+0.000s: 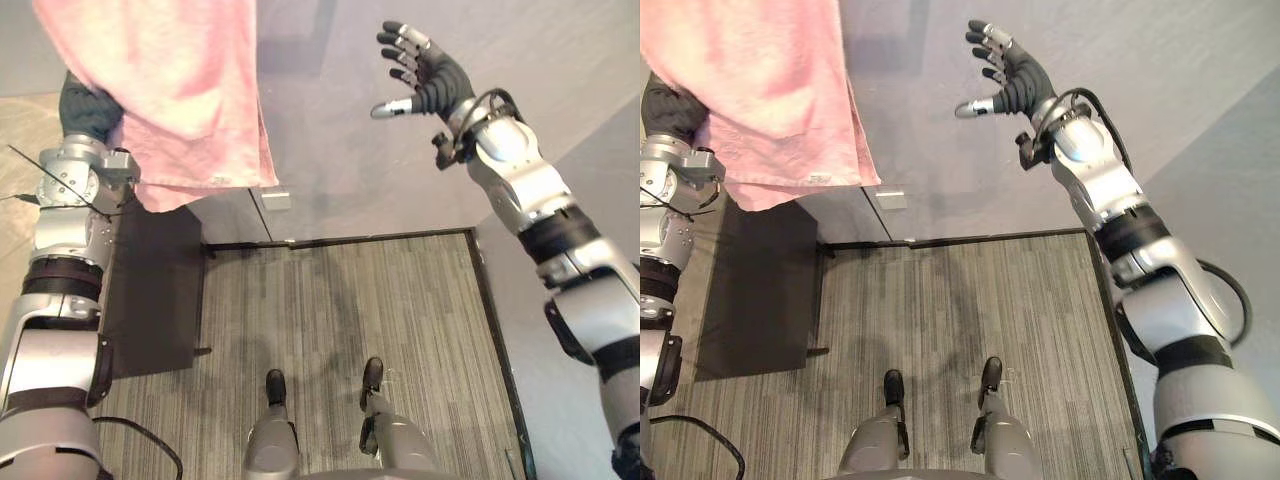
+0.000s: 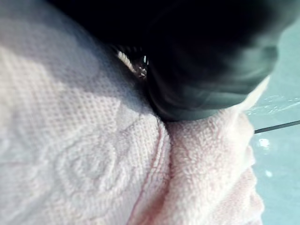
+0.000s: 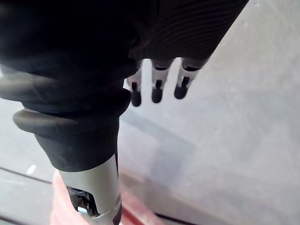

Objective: Organize washtable

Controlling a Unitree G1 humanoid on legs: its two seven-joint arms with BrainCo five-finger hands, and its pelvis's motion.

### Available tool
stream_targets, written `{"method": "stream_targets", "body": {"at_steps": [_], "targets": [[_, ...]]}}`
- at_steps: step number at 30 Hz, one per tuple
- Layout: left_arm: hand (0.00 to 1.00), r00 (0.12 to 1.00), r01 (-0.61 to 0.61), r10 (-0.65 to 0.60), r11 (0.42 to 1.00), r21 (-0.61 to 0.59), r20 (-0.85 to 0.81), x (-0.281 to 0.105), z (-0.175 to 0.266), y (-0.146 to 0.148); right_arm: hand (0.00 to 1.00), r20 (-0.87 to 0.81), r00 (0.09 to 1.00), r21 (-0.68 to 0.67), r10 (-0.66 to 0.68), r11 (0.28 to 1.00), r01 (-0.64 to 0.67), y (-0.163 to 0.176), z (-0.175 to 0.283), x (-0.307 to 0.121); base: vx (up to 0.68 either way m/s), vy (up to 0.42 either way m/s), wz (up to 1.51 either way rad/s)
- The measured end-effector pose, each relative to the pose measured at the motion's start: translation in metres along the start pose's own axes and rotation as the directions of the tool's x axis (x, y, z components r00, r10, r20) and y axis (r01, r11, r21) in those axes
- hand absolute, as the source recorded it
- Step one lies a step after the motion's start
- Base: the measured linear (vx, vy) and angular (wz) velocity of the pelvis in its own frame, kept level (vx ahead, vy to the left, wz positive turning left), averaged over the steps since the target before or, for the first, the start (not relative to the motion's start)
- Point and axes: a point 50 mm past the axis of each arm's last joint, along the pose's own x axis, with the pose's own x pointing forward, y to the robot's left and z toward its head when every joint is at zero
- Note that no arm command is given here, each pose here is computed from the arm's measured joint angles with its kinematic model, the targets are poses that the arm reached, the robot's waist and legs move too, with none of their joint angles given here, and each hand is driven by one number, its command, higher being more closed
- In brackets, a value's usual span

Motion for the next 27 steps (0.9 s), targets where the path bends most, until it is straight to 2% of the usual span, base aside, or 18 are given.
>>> {"method": "stream_targets", "body": {"at_steps": [6, 11, 14, 17, 20, 27], "targets": [[1.00, 0.998, 0.053, -0.052, 0.997, -0.047, 0.020, 0.007, 0.003, -0.021, 0.00, -0.135, 0.971, 0.146, -0.199, 0.965, 0.218, 0.003, -0.003, 0.025, -0.02, 0.024, 0.24], [1.00, 0.996, 0.077, -0.072, 0.994, -0.079, 0.057, 0.016, 0.014, -0.035, 0.00, -0.168, 0.944, 0.244, -0.286, 0.915, 0.320, -0.007, 0.006, 0.030, -0.02, 0.033, 0.24], [1.00, 0.994, 0.082, -0.076, 0.993, -0.082, 0.074, 0.019, 0.020, -0.037, 0.00, -0.192, 0.935, 0.291, -0.296, 0.893, 0.343, -0.006, 0.005, 0.031, -0.02, 0.031, 0.20], [1.00, 0.992, 0.092, -0.085, 0.992, -0.080, 0.090, 0.023, 0.025, -0.040, 0.00, -0.232, 0.923, 0.390, -0.308, 0.839, 0.379, -0.006, 0.006, 0.033, -0.03, 0.025, 0.16], [1.00, 0.992, 0.099, -0.090, 0.991, -0.095, 0.088, 0.023, 0.024, -0.045, 0.00, -0.213, 0.929, 0.452, -0.303, 0.812, 0.368, -0.003, 0.017, 0.038, -0.01, 0.020, 0.10], [1.00, 0.994, 0.082, -0.071, 0.988, -0.133, 0.088, 0.030, 0.028, -0.047, 0.00, -0.189, 0.953, 0.517, -0.236, 0.801, 0.301, 0.023, 0.027, 0.048, 0.00, 0.008, 0.02]]}}
